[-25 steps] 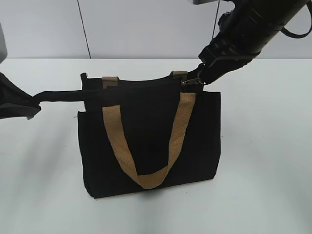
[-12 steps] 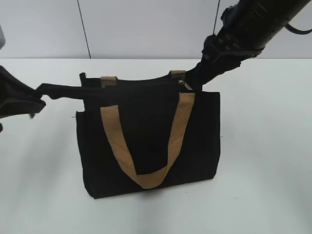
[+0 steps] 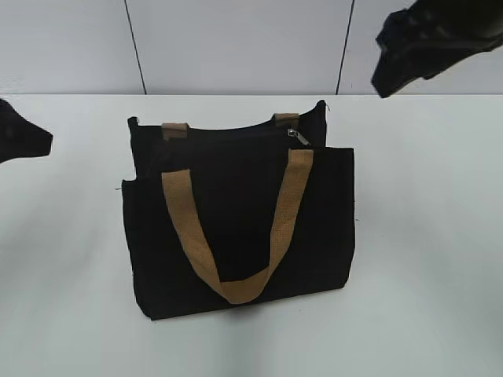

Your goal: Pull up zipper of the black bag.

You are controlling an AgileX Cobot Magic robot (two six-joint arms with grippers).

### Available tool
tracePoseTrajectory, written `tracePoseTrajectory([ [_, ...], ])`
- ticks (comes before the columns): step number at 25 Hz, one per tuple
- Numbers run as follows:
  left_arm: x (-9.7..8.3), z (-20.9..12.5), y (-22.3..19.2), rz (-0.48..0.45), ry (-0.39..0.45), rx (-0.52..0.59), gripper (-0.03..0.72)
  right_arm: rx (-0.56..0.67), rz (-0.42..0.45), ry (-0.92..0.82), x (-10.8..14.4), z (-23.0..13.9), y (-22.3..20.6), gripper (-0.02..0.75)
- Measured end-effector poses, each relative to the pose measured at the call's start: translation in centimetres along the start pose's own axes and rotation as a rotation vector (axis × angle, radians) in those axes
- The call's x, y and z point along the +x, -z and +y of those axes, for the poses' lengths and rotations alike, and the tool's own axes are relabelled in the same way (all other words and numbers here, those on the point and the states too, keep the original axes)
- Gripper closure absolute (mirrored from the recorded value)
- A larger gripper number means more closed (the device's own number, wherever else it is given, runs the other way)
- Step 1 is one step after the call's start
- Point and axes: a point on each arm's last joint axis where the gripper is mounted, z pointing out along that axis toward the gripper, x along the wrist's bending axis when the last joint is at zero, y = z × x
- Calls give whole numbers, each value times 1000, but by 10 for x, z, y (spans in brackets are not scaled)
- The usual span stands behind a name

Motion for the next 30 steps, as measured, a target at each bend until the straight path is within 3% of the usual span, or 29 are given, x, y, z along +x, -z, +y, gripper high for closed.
tracePoseTrajectory([
  [3, 12, -1, 7, 79, 112, 66, 181, 44, -143, -76, -12, -7, 8, 260],
  [6, 29, 0, 19, 173, 132, 165, 180, 52, -221, -94, -23, -12, 19, 260],
  [12, 44, 1, 48, 264, 170, 205, 180, -30, -96, -129, -46, -29, 49, 260],
  [15, 37, -1, 65, 270, 141, 178, 180, -63, -60, -167, -57, -52, 61, 260],
  [18, 26, -11, 84, 276, 124, 129, 180, -102, -89, -186, -55, -83, 71, 260],
  [23, -3, -41, 114, 234, 153, -1, 180, -148, -96, -209, -31, -134, 67, 260],
  [30, -26, -84, 126, 190, 161, 13, 186, -121, -85, -241, -1, -207, 43, 260],
])
